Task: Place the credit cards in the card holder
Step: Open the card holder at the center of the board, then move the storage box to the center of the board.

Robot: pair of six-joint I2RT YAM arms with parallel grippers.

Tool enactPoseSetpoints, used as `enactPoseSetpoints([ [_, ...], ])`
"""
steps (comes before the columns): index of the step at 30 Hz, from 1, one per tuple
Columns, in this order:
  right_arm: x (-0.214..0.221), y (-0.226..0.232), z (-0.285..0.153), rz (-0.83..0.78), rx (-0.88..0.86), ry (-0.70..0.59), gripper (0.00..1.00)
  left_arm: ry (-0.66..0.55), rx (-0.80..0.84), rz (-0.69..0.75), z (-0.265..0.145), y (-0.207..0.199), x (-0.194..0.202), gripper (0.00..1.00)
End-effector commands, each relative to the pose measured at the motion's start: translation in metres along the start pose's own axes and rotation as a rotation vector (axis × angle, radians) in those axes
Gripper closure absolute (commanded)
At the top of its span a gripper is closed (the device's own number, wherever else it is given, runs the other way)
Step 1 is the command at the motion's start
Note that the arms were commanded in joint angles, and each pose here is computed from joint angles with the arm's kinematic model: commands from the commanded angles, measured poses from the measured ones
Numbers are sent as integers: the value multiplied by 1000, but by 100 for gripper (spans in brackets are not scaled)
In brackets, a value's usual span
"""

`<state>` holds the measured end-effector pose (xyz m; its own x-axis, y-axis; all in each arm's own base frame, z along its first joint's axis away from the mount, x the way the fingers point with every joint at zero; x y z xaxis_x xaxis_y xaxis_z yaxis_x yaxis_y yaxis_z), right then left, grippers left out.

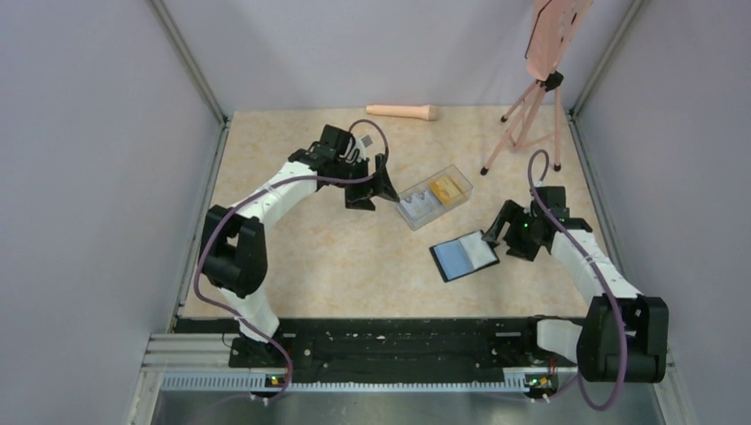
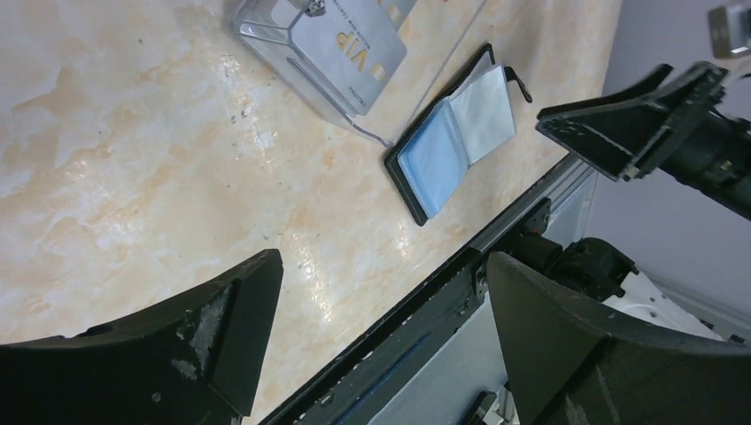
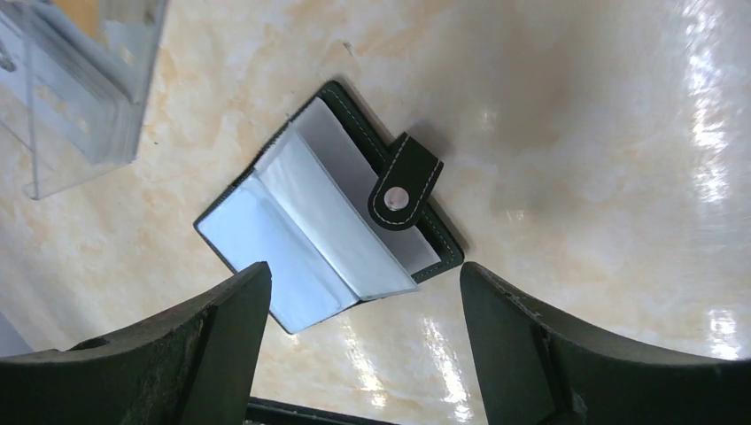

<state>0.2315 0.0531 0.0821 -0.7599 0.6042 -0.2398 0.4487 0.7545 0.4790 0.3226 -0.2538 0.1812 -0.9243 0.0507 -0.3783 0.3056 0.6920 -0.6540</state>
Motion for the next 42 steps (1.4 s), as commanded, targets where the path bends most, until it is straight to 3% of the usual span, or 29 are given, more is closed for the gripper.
enactPoseSetpoints([
  [1, -23, 12, -26, -77, 11, -83, 22, -15, -7, -39, 7, -2, -14, 10],
  [13, -33, 54, -26, -90, -164, 12, 26, 71, -32, -107, 75, 21, -14, 25],
  [17, -38, 61, -25, -101, -180, 29, 27, 69, -45, -131, 95, 30, -14, 37],
  [22, -42, 65, -24, -114, -187, 47, 27, 61, -66, -140, 109, 39, -14, 45],
  [30, -45, 71, -22, -124, -206, 67, 28, 59, -128, -152, 120, 56, -11, 49],
  [33, -46, 73, -21, -128, -212, 75, 28, 66, -138, -139, 121, 60, -9, 62],
  [36, -46, 74, -21, -133, -220, 83, 28, 74, -157, -107, 116, 61, -7, 81],
  [42, -44, 82, -14, -151, -237, 125, 28, 106, -188, -55, 100, 65, -1, 91],
])
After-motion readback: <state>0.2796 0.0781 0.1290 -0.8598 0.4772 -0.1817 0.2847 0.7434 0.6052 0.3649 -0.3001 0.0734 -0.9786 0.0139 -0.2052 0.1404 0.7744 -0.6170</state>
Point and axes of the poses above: each gripper's point midway between its finger pads, its own z axis out along the fingers, its own y axis along the line the jaws close on, x = y × z, the point moved 3 cm from there along -z, back along the fingers, and after that the axes turned 8 degrees about z, right-handed, at the moved point
